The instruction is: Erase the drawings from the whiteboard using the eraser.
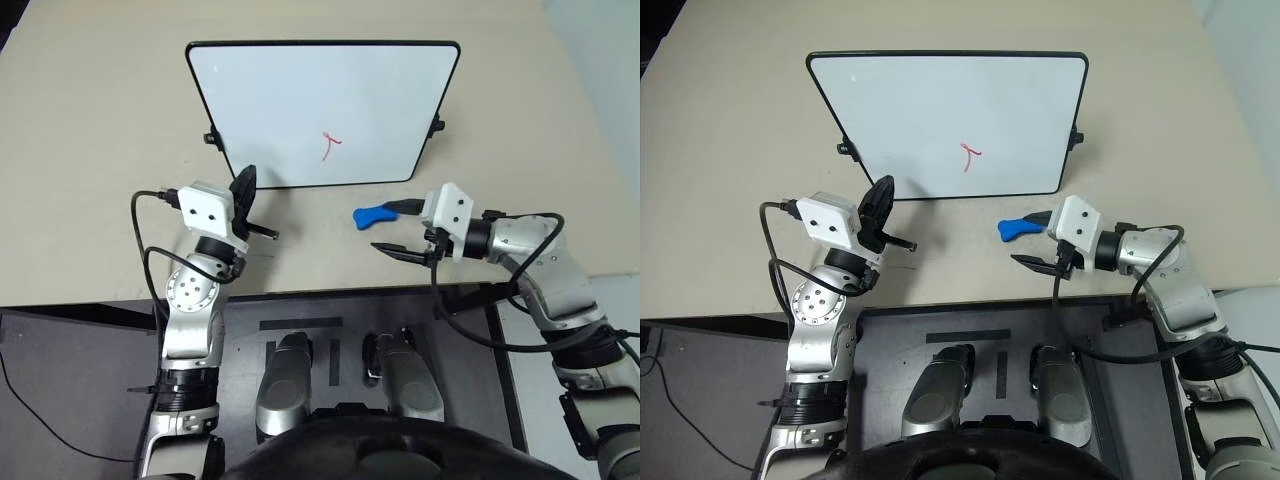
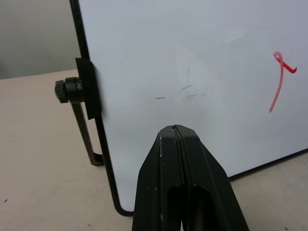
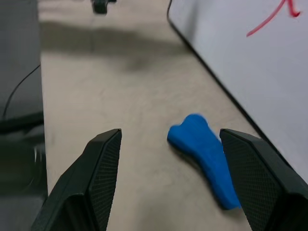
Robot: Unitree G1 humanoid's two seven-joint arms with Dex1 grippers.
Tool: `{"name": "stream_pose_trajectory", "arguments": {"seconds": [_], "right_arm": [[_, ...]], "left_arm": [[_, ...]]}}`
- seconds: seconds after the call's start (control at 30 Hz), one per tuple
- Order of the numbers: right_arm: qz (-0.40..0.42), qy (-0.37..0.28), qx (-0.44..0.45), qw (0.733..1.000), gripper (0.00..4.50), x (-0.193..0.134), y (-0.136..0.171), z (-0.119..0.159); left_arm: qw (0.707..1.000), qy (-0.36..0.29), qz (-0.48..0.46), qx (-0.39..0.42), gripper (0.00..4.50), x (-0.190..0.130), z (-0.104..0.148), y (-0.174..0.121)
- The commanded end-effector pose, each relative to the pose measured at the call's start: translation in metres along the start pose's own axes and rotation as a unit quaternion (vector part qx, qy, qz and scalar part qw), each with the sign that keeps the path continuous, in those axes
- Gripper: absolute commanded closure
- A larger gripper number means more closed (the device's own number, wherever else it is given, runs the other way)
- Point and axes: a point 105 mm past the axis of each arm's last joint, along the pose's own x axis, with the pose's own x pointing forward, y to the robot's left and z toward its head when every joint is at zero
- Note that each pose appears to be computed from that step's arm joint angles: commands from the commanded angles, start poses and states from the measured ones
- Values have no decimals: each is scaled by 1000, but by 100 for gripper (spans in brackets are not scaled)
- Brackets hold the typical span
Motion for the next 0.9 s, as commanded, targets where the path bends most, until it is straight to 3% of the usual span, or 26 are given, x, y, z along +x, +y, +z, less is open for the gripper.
{"name": "stream_pose_trajectory", "arguments": {"seconds": [0.03, 0.23, 0.9], "right_arm": [[35, 24, -61, 997, 106, -3, -14, 0], [75, 43, -95, 992, 106, 0, -34, -2], [114, 42, -100, 988, 106, 23, -44, -5]], "left_arm": [[1000, -27, 5, 5, 450, -1, 12, -1], [999, -31, 23, 0, 450, -3, 12, -2], [999, -33, 37, -6, 450, -7, 9, -6]]}}
